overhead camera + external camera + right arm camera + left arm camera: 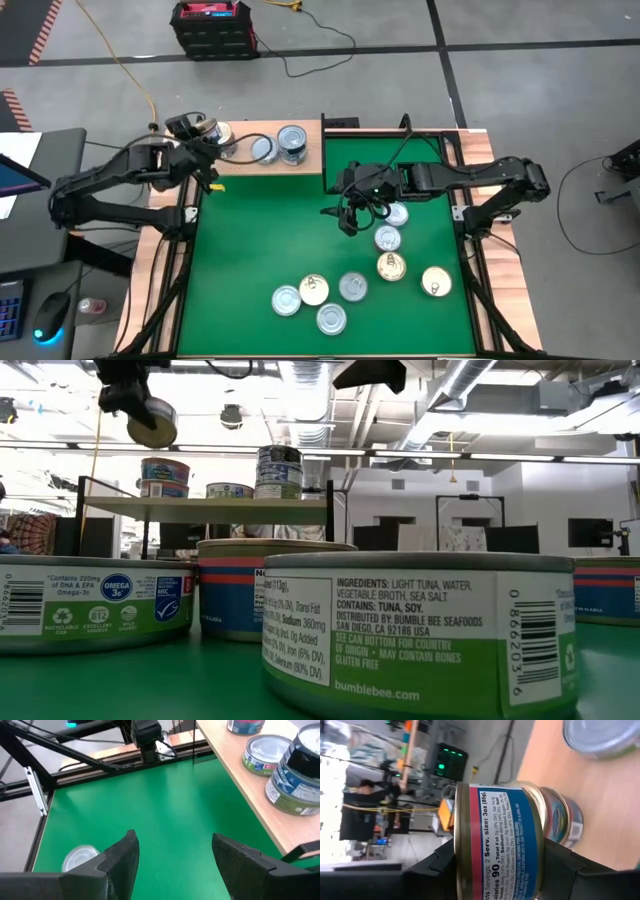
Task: Stack canned seafood by type on shelf
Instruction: Stack the blue and pink tuna can on top of the blue and pink tuna cans on the shelf
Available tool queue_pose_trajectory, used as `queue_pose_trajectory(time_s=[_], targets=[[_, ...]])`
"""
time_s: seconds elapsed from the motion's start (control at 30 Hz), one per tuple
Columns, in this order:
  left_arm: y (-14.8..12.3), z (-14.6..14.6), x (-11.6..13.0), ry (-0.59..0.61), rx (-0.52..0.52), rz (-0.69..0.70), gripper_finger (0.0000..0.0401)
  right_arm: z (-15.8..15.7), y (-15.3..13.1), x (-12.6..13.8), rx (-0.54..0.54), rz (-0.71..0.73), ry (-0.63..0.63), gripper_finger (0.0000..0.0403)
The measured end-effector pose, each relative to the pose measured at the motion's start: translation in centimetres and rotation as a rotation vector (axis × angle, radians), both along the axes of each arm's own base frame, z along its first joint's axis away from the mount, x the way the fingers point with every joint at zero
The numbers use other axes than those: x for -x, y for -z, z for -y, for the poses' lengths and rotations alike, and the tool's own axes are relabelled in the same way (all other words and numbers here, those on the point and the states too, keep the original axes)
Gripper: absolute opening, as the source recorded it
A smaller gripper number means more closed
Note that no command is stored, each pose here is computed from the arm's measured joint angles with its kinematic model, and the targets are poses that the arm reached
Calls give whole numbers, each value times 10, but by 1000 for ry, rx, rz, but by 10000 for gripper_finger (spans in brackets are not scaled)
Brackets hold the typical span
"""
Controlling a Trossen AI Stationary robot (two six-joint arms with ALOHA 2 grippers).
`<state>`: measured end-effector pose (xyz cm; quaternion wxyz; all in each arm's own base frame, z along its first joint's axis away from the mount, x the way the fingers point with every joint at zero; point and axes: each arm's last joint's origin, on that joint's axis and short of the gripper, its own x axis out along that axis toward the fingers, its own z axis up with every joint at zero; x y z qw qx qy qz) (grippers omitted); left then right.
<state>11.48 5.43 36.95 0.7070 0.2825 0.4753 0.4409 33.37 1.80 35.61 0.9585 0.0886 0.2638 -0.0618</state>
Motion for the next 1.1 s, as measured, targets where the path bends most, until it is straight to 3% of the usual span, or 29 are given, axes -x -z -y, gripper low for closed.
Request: queue_pose_trajectory(time_s=[0.33,0.67,1.1], targets=[[-8,-30,-4,93,23,-38,188,0,-1,-1,-8,11,6,276],[2,-60,-7,78,77,-218,190,-3,-1,0,-22,11,7,276],[4,-64,-9,72,71,-271,193,-4,-1,0,-22,11,2,276]])
